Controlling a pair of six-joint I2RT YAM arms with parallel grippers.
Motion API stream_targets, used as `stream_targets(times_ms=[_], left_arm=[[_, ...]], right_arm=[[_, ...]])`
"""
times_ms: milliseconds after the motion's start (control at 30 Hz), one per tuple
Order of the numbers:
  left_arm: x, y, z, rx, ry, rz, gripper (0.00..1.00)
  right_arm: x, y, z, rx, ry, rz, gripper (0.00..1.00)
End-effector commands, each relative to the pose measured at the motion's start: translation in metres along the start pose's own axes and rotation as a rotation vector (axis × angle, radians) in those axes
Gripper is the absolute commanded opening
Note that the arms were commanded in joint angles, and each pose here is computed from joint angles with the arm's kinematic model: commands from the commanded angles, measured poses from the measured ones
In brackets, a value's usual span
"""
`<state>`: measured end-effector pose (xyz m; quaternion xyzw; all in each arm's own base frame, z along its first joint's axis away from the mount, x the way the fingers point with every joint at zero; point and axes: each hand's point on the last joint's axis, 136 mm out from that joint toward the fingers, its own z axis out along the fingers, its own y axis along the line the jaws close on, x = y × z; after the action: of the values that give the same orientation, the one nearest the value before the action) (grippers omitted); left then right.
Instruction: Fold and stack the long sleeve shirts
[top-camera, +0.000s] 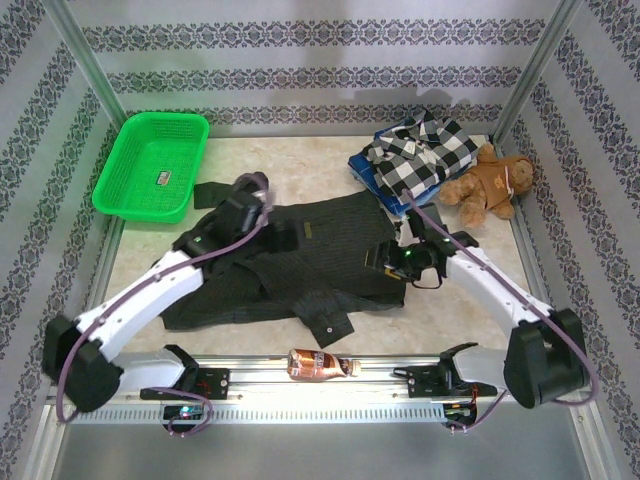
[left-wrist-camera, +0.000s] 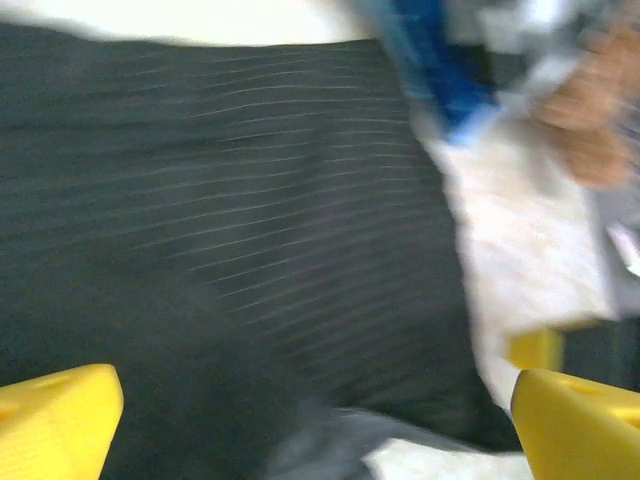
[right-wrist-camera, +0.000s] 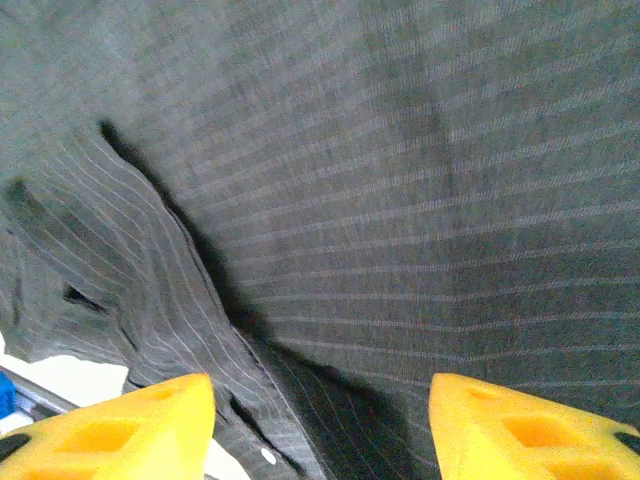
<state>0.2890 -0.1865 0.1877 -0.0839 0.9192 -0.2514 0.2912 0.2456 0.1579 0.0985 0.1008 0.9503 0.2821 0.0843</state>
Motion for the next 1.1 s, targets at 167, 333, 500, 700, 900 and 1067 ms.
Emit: stream_targets(times_ms=[167, 333, 500, 700, 900, 1067], left_arm=[[0.072, 0.168, -0.053, -0.512, -0.023, -0.395, 1.0], [0.098, 0.185, -0.042, -0.553, 0.059, -0.436, 1.0], [0.095, 0.187, -0.036, -0.579, 0.068, -0.447, 1.0], [0.1, 0.195, -0.03, -0.568, 0.07, -0.489, 1.0], [0.096, 0.199, -0.029, -0.567, 0.071, -0.506, 1.0], [0.084, 0.197, -0.033, -0.528, 0.044, -0.523, 1.0]], right_arm=[[0.027, -0.073, 0.025, 0.315, 0.101, 0.022, 0.55], [0.036, -0.104, 0.028, 0.451, 0.143, 0.009, 0.55], [0.013, -0.077, 0.01, 0.394, 0.018, -0.063, 0.59], [0.01, -0.027, -0.034, 0.328, -0.057, -0.212, 0.71], [0.079, 0.023, -0.008, 0.031, 0.232, -0.222, 0.67], [0.112, 0.012, 0.033, 0.057, 0.351, -0.264, 0.64]])
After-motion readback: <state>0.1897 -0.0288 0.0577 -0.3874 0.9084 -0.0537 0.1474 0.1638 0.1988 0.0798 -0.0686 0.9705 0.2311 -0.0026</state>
